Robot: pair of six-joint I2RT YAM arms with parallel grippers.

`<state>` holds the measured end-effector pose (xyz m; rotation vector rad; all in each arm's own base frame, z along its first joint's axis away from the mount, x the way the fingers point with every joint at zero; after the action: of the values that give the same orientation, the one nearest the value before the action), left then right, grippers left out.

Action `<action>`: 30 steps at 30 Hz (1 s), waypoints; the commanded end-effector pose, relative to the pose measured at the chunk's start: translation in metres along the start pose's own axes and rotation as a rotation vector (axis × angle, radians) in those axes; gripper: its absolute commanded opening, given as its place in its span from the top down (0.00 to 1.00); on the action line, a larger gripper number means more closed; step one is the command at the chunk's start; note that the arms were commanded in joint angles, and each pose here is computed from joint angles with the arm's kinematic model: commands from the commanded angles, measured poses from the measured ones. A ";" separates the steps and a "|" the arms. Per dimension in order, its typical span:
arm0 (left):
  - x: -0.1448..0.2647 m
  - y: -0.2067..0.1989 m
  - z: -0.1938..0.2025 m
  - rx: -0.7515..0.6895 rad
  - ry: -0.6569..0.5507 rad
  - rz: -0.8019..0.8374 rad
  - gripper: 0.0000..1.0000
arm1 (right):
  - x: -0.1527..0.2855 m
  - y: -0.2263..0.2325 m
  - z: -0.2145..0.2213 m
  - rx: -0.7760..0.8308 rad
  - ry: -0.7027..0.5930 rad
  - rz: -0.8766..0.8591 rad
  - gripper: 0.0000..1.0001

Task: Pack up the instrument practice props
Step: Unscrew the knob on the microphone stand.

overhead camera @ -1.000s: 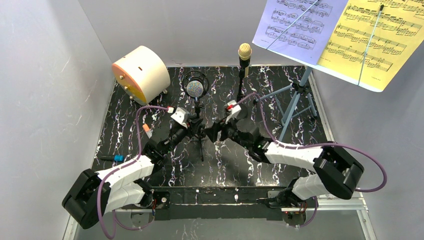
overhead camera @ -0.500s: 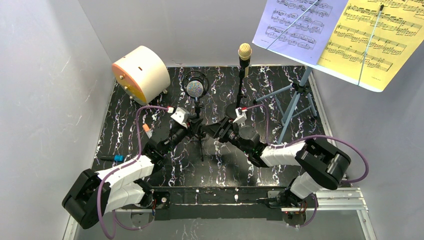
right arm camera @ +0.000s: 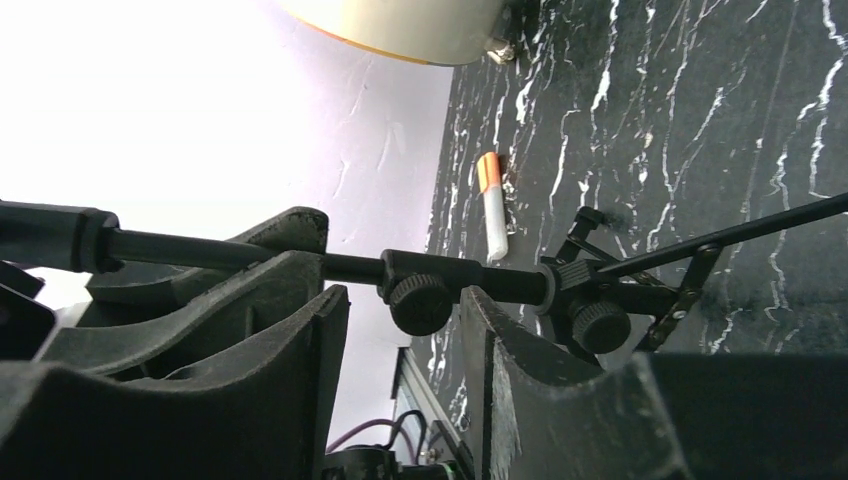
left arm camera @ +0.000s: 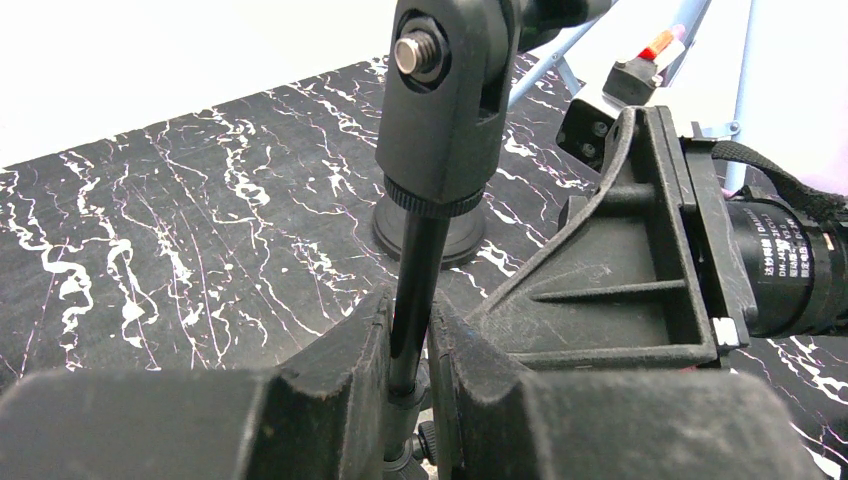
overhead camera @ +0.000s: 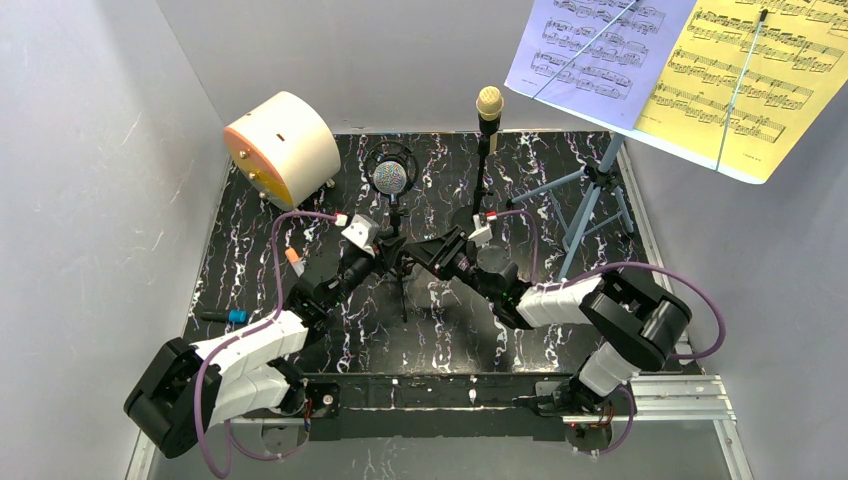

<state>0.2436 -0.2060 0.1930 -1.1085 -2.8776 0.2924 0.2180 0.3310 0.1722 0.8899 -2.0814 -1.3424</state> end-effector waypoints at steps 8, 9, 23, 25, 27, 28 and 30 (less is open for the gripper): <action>0.016 -0.002 0.053 0.047 0.231 0.012 1.00 | -0.015 0.020 -0.003 -0.112 0.052 -0.081 0.57; 0.016 -0.002 0.053 0.047 0.231 0.013 1.00 | -0.014 0.020 -0.002 -0.116 0.054 -0.082 0.58; 0.016 -0.002 0.053 0.047 0.231 0.015 1.00 | -0.010 0.031 -0.008 -0.029 0.098 -0.200 0.99; 0.016 -0.002 0.053 0.047 0.233 0.015 1.00 | -0.011 0.032 -0.010 0.037 0.101 -0.217 0.99; 0.016 -0.003 0.053 0.048 0.232 0.017 1.00 | -0.009 0.035 -0.011 0.109 0.109 -0.260 0.99; 0.016 -0.003 0.053 0.049 0.234 0.018 1.00 | -0.009 0.036 -0.011 0.162 0.113 -0.280 0.99; 0.016 -0.003 0.053 0.049 0.232 0.018 1.00 | -0.009 0.040 -0.010 0.257 0.130 -0.325 0.99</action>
<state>0.2419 -0.2074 0.1933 -1.1324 -2.8674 0.2920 0.2207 0.3347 0.1663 1.0478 -1.9625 -1.2538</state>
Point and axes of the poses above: each gripper's point midway between its finger pads, its own x axis back along the fingers, its own y axis along the line the jaws close on, z = x × y, the point moved 5 cm from there along x, back along the fingers, and after that the axes turned 6 degrees about x, right-handed, at the moved point
